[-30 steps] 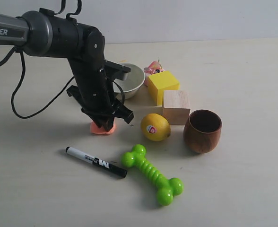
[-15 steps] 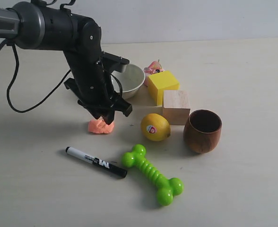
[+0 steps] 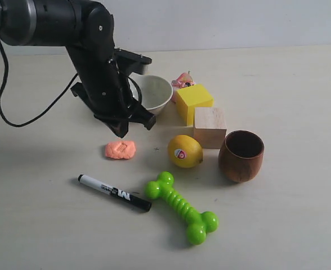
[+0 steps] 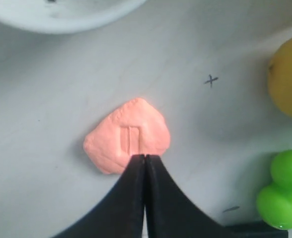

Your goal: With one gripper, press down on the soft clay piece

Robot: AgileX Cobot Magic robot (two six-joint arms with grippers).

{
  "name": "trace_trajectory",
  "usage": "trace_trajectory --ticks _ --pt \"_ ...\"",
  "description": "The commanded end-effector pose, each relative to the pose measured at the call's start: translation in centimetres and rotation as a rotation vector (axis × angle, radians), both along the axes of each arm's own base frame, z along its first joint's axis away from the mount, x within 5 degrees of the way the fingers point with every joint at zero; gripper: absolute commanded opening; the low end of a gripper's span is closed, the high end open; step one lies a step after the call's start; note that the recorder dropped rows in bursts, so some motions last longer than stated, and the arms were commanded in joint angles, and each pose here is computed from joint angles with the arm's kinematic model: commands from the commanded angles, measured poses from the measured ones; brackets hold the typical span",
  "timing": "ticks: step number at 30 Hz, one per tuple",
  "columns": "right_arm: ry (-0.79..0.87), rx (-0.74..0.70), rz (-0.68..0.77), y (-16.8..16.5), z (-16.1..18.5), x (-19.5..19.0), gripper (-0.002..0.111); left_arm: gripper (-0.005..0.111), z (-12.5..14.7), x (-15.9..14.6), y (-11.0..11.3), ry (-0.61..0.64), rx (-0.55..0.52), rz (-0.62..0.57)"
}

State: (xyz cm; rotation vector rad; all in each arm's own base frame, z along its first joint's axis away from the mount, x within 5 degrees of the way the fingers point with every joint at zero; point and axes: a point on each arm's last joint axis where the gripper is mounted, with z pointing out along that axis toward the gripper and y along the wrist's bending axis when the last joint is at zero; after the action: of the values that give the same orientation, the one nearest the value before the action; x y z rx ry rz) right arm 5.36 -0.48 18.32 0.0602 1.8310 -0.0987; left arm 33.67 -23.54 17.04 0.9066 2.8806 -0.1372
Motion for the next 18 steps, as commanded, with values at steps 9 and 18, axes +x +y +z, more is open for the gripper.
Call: trace_trajectory --ticks 9,18 --pt "-0.008 -0.006 -0.004 0.0 -0.1 0.0 0.000 0.000 8.9 -4.8 3.5 -0.382 -0.266 0.065" --pt "-0.008 -0.006 -0.004 0.0 -0.1 0.0 0.000 0.000 15.0 -11.4 8.1 -0.602 -0.424 0.070"
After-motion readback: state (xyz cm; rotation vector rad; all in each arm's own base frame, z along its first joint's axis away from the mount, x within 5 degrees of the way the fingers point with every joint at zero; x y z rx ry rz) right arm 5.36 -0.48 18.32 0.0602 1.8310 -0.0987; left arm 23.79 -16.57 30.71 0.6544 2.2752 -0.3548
